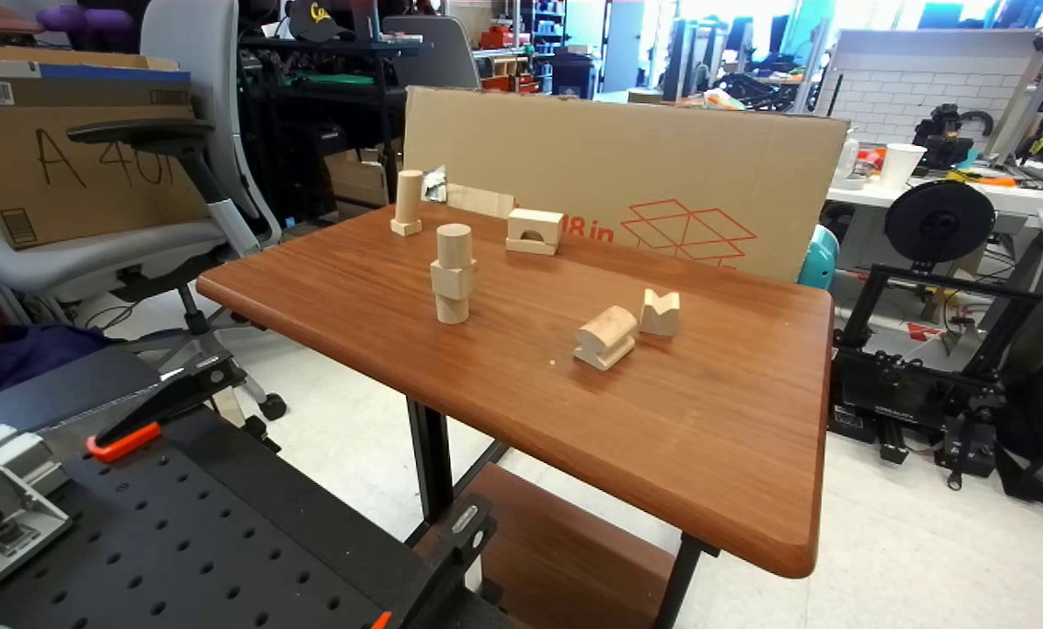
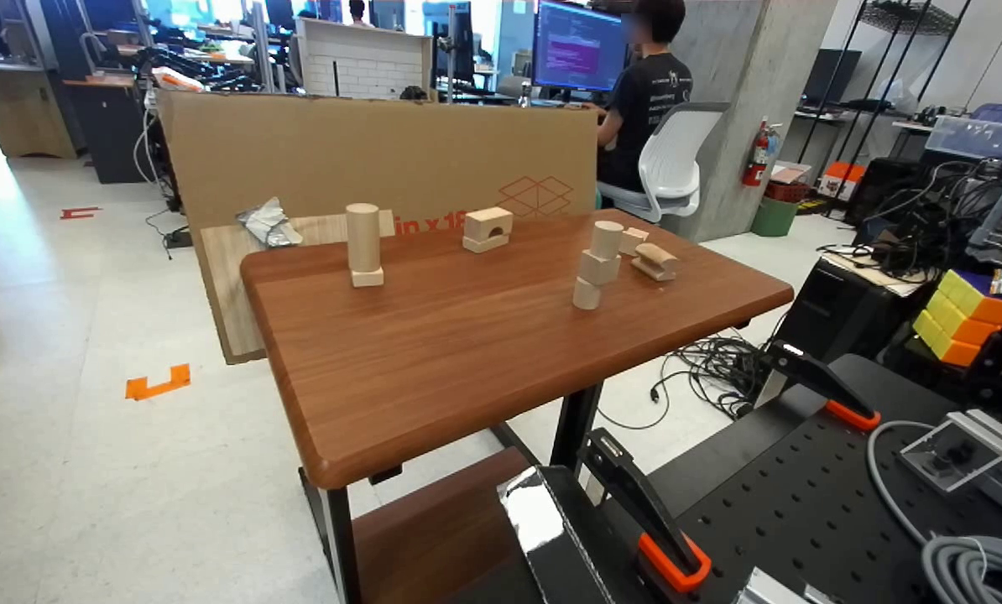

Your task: Put the wooden block that is at the right back corner on the blocks in the back

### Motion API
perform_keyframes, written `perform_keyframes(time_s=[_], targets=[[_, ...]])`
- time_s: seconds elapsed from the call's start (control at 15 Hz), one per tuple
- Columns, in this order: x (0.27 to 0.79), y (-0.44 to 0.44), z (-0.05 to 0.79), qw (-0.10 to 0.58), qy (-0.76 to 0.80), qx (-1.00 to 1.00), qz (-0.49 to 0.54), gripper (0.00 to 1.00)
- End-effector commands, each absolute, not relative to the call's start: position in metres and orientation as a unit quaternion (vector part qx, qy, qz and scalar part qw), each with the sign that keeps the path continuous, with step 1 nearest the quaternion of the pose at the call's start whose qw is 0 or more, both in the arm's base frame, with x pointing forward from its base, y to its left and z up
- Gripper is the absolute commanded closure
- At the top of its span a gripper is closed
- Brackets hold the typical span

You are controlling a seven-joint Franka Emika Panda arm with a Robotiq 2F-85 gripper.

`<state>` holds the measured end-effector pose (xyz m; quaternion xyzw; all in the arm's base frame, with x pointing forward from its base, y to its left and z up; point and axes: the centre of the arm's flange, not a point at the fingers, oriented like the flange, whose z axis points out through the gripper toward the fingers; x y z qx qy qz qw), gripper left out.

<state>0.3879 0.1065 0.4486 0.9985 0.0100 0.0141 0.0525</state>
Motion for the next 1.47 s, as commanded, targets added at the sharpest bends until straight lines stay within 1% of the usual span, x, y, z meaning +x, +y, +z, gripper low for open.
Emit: perform_keyframes(time_s=[0.0, 0.4, 0.73, 1.33, 1.4], targets=[[0.426, 0.073, 0.447, 0.009, 0.018, 1.0, 0.016, 0.0], [0.485, 0.006, 0.426, -0.014, 0.019, 1.0, 0.018, 0.0], [0.533, -0.047, 0.401, -0.029, 0.03, 0.999, 0.001, 0.0], [0.581, -0.127, 0.341, -0.034, 0.032, 0.998, -0.029, 0.0], [0.586, -0.138, 0.329, -0.026, 0.026, 0.999, -0.033, 0.0]])
